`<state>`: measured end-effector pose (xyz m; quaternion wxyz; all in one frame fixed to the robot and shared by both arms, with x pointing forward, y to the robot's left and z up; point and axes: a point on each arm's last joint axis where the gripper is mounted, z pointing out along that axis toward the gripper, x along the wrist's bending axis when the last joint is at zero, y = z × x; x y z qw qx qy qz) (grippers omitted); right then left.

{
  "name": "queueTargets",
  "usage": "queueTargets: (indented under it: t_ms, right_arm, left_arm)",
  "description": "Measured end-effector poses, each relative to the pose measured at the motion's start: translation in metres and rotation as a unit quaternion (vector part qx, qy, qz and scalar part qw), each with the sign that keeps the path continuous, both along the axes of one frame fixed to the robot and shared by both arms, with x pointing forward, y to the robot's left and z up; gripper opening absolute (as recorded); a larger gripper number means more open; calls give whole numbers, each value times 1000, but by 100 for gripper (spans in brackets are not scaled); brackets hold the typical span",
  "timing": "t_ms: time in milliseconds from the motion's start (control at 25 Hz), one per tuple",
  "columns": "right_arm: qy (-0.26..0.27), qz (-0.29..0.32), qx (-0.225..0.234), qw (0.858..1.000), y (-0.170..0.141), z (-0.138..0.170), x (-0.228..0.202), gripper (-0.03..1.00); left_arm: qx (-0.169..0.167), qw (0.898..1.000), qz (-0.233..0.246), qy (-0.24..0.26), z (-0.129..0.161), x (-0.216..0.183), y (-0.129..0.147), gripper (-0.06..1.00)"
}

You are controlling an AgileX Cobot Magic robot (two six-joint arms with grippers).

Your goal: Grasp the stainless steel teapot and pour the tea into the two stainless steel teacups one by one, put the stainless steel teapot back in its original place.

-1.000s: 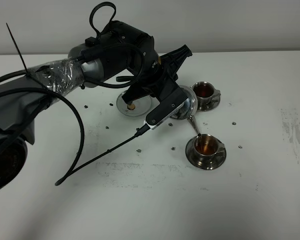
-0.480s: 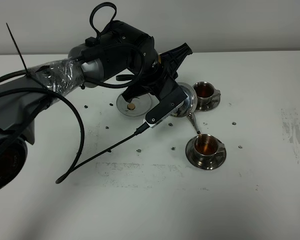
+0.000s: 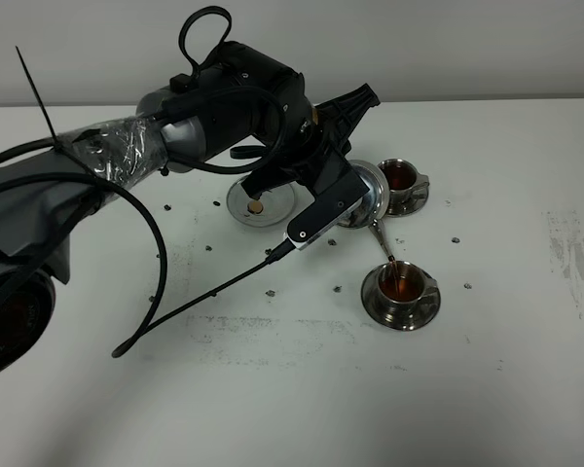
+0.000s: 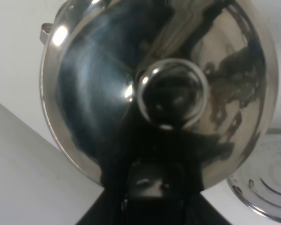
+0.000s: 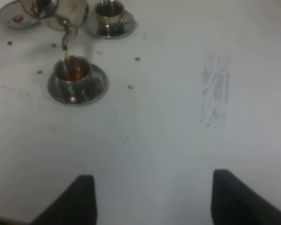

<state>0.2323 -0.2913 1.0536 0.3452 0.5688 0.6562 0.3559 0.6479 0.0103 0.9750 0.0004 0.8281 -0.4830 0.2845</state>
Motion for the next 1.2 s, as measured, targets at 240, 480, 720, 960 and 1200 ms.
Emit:
queueTargets:
  t_ms: [240, 480, 720, 960, 1200]
  right_arm:
    - [0, 0, 0, 1000, 0, 0, 0, 54]
    - [0, 0, 0, 1000, 0, 0, 0, 54]
    - [0, 0, 0, 1000, 0, 0, 0, 54]
    - [0, 0, 0, 1000, 0, 0, 0, 54]
    - [0, 0, 0, 1000, 0, 0, 0, 54]
  left_arm:
    - [0, 1000, 0, -1, 0, 0, 0, 21]
    - [7, 1000, -3, -9, 0, 1, 1, 21]
    - [4, 1000, -2, -11, 1, 2, 0, 21]
    - [1, 1000, -3, -15, 1, 2, 0, 21]
    - [1, 1000, -3, -15, 1, 2, -1, 21]
